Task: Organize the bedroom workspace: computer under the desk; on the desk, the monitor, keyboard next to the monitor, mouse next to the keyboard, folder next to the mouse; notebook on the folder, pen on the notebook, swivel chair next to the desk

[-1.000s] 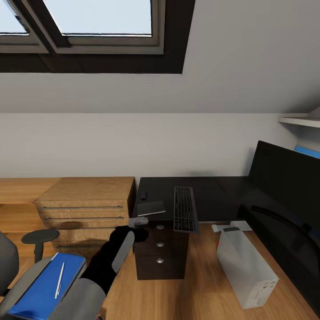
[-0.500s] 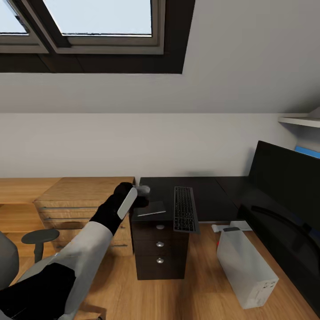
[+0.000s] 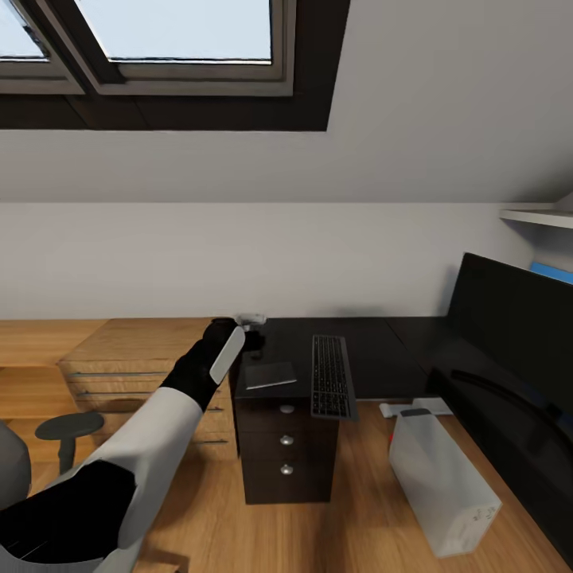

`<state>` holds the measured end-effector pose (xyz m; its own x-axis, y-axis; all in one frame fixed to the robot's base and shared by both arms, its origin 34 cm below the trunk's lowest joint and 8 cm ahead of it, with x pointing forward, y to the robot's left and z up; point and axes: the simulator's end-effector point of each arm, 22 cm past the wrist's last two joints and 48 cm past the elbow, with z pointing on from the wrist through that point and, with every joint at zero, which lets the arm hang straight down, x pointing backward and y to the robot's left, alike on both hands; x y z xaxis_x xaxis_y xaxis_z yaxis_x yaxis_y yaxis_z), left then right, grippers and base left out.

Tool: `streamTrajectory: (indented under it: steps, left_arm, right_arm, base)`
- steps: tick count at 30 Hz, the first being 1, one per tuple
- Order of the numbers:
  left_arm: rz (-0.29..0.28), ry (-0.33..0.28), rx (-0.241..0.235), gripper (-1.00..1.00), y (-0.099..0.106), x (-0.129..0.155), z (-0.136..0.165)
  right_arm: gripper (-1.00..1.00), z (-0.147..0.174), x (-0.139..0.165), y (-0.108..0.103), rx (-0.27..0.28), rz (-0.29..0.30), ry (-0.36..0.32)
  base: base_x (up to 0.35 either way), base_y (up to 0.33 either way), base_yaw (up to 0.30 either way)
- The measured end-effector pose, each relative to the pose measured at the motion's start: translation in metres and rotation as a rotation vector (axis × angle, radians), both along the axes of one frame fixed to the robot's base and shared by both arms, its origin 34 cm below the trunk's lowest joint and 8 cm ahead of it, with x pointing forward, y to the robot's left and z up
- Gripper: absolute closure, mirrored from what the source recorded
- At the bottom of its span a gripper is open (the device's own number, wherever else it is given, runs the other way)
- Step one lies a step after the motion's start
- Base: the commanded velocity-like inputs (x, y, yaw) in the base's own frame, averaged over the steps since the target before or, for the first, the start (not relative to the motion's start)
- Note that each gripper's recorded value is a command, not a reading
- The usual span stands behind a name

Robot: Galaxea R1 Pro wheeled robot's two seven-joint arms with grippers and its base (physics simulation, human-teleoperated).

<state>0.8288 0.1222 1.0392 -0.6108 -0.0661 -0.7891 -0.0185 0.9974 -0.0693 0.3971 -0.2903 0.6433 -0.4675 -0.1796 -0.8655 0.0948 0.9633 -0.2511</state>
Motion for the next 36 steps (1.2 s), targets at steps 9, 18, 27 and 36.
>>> streamTrajectory:
  steps: [9,18,27,36]
  left_arm:
    - [0.019,0.027,0.007,-1.00,0.004,-0.001,-0.024]
    - [0.016,0.043,0.022,-1.00,0.005,-0.003,-0.033]
    - [0.015,0.059,0.034,-1.00,0.005,-0.005,-0.041]
    - [0.019,0.091,0.041,-1.00,0.008,-0.009,-0.056]
  right_arm:
    - [-1.00,0.000,0.000,0.000,-0.001,0.003,0.000]
    - [-1.00,-0.006,-0.007,0.000,-0.007,0.004,0.022]
    - [-1.00,-0.008,-0.010,-0.002,-0.010,0.004,0.032]
    - [-1.00,-0.009,-0.012,-0.002,-0.012,0.004,0.037]
  base:
    - [0.265,0.000,0.000]
    - [0.293,0.000,0.000]
    - [0.181,0.000,0.000]
    - [0.137,-0.005,0.000]
